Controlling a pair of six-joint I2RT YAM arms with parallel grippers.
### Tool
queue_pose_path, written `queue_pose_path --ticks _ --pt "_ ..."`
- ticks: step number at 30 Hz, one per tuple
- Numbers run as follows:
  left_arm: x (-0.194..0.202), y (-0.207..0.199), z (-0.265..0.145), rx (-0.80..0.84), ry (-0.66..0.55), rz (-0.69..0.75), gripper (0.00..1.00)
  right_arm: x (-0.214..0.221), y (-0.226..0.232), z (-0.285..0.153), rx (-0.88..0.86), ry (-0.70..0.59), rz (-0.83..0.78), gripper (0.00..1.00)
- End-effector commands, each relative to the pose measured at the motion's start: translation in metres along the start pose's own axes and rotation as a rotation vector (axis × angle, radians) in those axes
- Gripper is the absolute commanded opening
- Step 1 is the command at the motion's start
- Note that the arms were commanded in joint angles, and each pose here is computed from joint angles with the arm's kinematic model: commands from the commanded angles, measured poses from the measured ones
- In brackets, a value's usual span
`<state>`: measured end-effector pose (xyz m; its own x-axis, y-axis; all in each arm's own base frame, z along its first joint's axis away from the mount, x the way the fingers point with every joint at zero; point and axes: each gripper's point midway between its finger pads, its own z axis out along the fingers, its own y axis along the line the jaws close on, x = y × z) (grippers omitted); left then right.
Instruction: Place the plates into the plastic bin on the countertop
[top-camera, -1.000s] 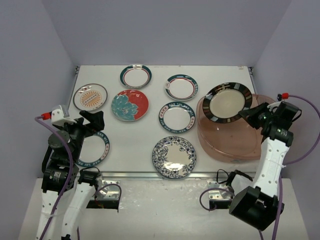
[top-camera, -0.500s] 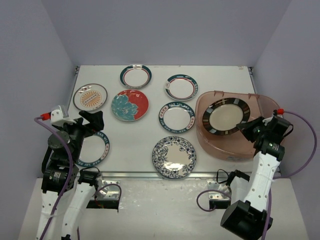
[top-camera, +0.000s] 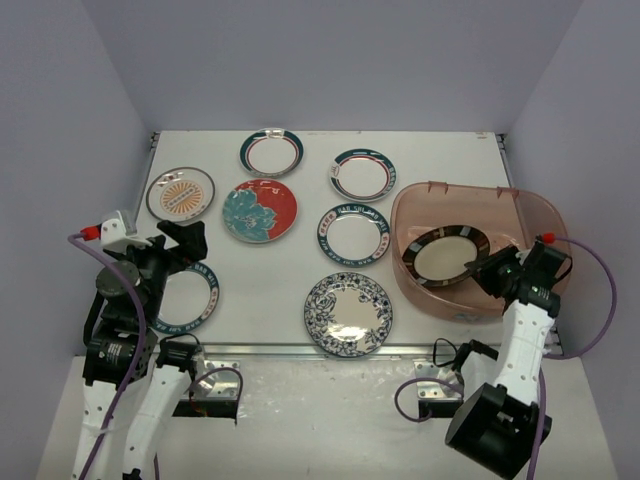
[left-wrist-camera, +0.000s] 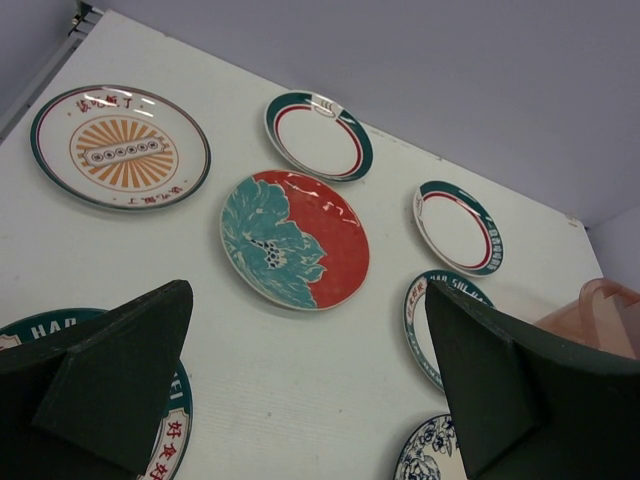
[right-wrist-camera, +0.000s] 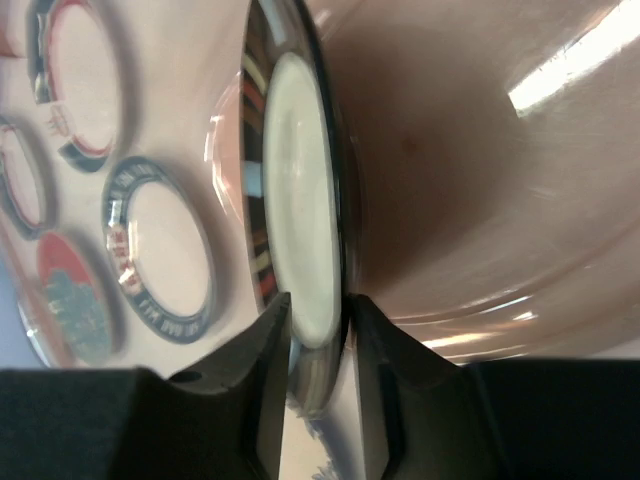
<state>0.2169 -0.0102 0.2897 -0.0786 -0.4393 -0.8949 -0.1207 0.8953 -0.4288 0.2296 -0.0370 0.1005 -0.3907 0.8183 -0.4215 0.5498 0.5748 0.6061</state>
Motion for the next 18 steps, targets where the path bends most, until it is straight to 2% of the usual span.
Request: queue_pose_path --ticks 1,2,4,6,7,9,13,16,18 --pt "-0.005 -0.006 0.005 0.015 -0.01 -0.007 1.0 -0.038 0.031 0.001 -0.11 -0.098 -0.057 0.58" --pt "-0.004 -0.007 0.006 0.017 -0.002 -0.005 1.0 -0.039 0.032 0.0 -0.105 -0.097 -0.054 0.65" --pt "0.004 -0.011 0.012 0.032 0.041 0.003 1.0 -0.041 0.032 -0.001 -0.095 -0.102 -0.04 0.87" --pt "0.012 -0.016 0.018 0.051 0.097 0.016 1.0 -0.047 0.035 -0.006 -0.089 -0.123 -0.043 0.97" --pt "0.016 -0.017 0.019 0.05 0.115 0.014 1.0 -0.05 0.037 -0.008 -0.086 -0.131 -0.042 0.99" --pt "0.036 -0.023 0.027 0.063 0.228 -0.021 1.0 -0.06 0.045 -0.017 -0.086 -0.156 -0.048 0.99" --pt "0.12 -0.05 0.029 0.233 0.572 -0.155 1.0 -0.075 0.051 -0.034 -0.036 -0.204 0.069 0.99" --pt "0.157 -0.054 0.029 0.275 0.669 -0.262 1.0 -0.087 0.072 -0.052 -0.058 -0.213 0.126 0.99" --pt "0.173 -0.055 0.024 0.286 0.705 -0.279 1.0 -0.084 0.1 -0.061 -0.194 -0.17 0.083 0.99"
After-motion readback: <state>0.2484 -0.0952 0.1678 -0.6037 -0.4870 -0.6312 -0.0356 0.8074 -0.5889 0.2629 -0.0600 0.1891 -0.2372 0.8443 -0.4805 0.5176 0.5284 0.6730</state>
